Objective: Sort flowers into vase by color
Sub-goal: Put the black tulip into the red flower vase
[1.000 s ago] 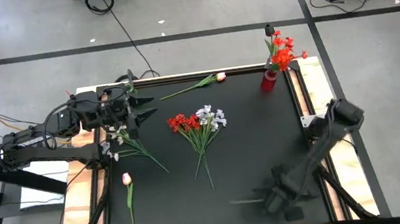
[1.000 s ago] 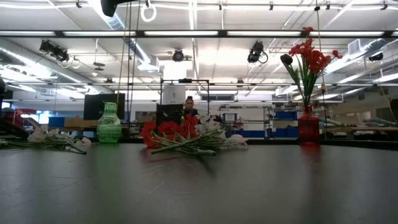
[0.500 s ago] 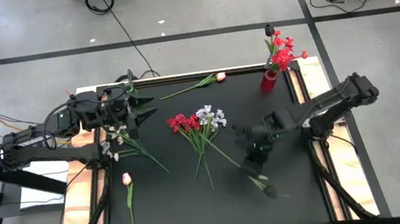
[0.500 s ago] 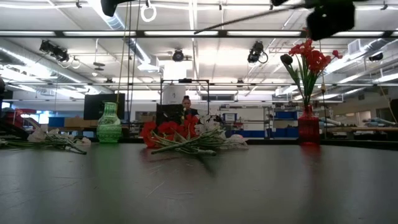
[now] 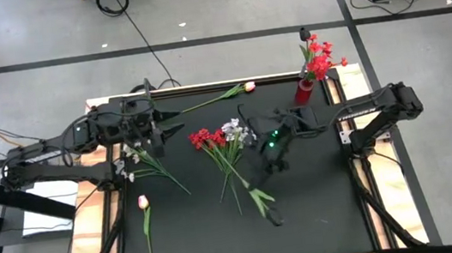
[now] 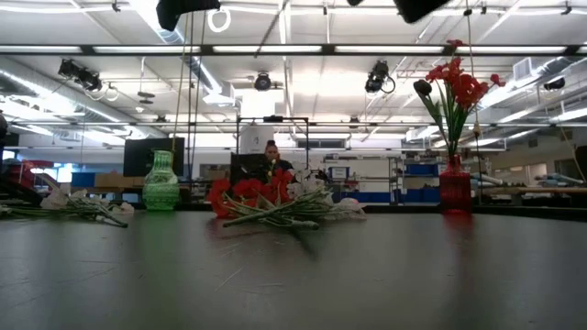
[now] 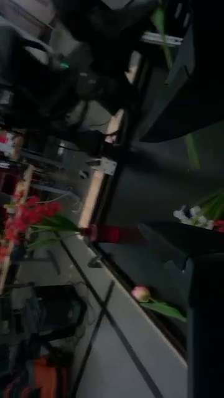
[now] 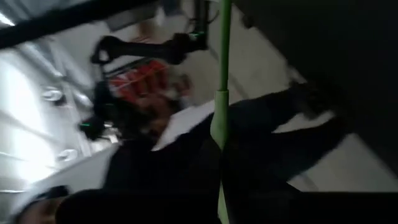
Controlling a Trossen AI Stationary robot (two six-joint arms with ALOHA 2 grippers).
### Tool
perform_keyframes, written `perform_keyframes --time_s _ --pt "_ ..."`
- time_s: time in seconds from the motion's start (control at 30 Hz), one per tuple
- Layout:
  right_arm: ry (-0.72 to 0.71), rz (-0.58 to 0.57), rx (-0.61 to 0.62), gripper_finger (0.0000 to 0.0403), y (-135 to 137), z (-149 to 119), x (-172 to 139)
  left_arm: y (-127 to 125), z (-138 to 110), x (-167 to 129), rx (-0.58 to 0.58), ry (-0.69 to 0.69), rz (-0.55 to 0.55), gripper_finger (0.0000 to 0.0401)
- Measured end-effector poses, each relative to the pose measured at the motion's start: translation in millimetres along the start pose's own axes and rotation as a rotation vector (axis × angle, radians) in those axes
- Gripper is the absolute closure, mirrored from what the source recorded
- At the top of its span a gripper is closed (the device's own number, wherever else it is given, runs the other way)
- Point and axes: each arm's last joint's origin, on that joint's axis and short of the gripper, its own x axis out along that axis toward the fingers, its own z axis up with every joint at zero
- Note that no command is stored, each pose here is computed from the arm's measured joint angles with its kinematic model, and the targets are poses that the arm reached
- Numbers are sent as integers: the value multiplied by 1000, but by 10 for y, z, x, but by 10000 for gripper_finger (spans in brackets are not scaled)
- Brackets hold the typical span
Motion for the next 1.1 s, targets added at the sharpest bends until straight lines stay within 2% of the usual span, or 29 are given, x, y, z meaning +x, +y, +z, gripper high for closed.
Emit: perform_keyframes --time_s 0.07,0.17,0.3,0.43,0.6,0.77,0.97,1.1 --pt "13 66 20 389 70 59 -6 -24 -14 36 -14 14 -27 177" --pt "29 116 60 389 120 122 -41 -95 -39 94 64 40 -139 177" --pt "40 119 109 389 110 214 -77 -260 -93 191 275 45 -308 177" --pt "34 122 129 389 98 289 -110 -458 -133 286 491 -12 -403 177" --pt "21 146 127 389 118 346 -164 -621 -232 525 595 -35 -402 177" --pt "8 168 132 389 138 378 -202 -691 -322 756 647 -51 -396 184" --pt "4 181 123 389 152 395 -229 -709 -430 919 727 -25 -376 226" --pt "7 181 123 389 152 408 -246 -711 -476 979 733 -6 -376 255"
